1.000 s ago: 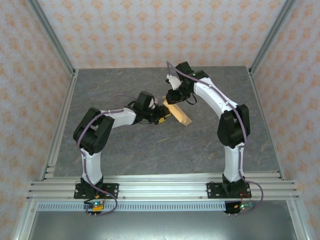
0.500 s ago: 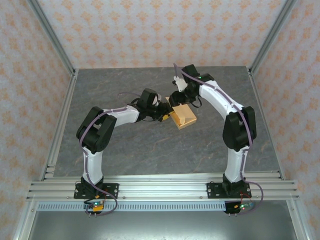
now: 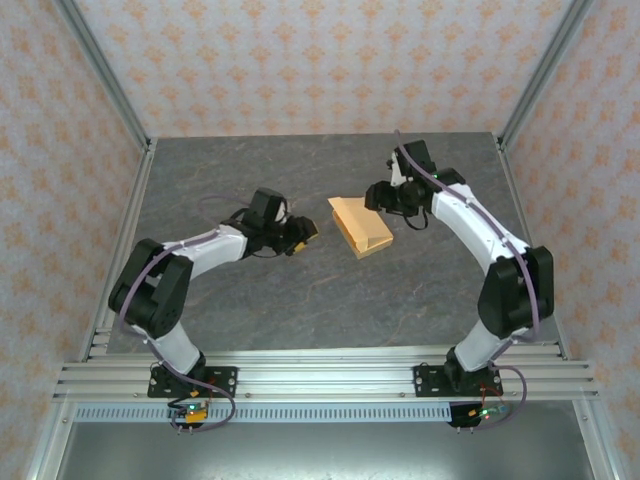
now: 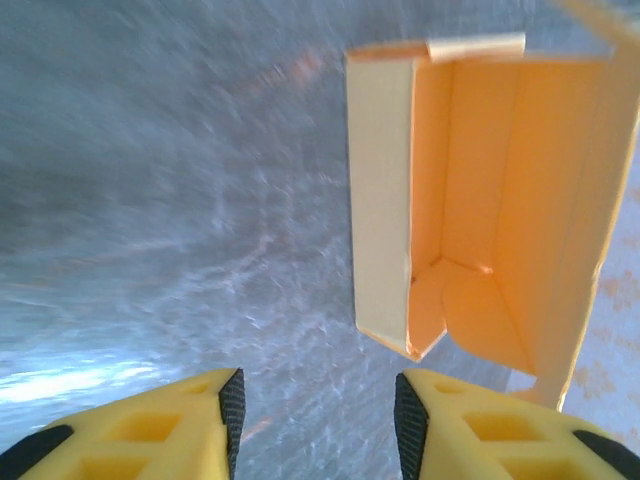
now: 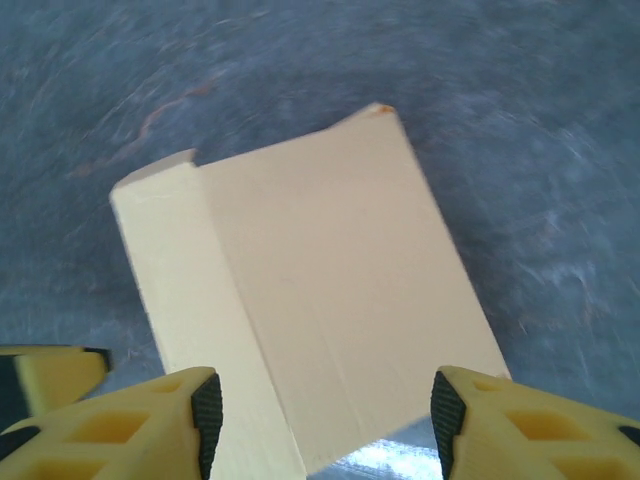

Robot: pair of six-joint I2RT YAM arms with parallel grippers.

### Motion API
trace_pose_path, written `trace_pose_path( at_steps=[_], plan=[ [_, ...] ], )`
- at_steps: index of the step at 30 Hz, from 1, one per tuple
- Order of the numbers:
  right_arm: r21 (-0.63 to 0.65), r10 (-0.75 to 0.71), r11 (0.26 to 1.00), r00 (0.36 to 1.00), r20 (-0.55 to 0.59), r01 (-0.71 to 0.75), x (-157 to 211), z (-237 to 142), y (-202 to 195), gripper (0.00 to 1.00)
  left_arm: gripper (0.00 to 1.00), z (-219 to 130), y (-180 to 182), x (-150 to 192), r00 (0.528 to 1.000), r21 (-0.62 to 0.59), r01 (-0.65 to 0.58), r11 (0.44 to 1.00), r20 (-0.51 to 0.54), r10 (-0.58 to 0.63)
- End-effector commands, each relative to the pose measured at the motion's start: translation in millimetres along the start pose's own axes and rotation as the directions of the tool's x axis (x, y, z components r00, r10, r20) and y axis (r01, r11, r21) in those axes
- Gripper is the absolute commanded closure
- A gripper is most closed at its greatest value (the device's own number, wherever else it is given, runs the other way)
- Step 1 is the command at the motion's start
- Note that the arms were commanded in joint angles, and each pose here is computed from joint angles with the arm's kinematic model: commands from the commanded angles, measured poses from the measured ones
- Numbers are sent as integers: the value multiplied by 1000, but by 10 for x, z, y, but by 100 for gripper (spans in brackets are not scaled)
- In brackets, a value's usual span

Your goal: Fold the paper box

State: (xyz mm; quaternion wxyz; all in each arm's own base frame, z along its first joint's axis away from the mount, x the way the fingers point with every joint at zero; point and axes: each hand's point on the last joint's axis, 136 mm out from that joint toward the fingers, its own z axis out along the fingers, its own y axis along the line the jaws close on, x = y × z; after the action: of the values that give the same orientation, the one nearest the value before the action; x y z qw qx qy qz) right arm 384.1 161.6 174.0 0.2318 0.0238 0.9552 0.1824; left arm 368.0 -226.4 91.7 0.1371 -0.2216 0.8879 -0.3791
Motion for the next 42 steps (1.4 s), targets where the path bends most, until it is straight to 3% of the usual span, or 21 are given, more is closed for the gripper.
trace_pose_path(
  at_steps=[1,6,10,14,19,28,33,37,42],
  plan=[
    [96,170,979,979,113,-181,-12,-193,-255,40,51,-240,54,-367,993,-72,-29,997,108,37],
    [66,140,988,990,26,-142,265,-45,-260,40,48,-46,-467,-749,988,3,-122,993,95,121],
    [139,25,990,999,-22,-21,342,131,-315,39,47,123,-694,-945,986,79,-125,989,116,116],
    [211,-52,975,993,-109,74,365,350,-409,36,47,444,-712,-923,982,103,-188,977,42,185],
    [312,-128,930,969,-213,192,434,571,-582,35,47,735,-629,-711,920,25,-384,923,-75,385],
    [338,-182,897,934,-306,285,512,802,-698,34,46,792,-595,-651,882,106,-459,882,-63,466],
    [320,-215,899,937,-274,300,448,808,-658,34,47,923,-309,-545,847,10,-520,854,-124,517],
    [276,-209,924,955,-212,263,332,775,-579,34,49,1036,-162,-492,852,-6,-511,859,-130,506],
    [246,-62,967,998,-2,60,89,521,-643,34,55,1103,-92,-462,874,-18,-474,880,-133,468]
  ],
)
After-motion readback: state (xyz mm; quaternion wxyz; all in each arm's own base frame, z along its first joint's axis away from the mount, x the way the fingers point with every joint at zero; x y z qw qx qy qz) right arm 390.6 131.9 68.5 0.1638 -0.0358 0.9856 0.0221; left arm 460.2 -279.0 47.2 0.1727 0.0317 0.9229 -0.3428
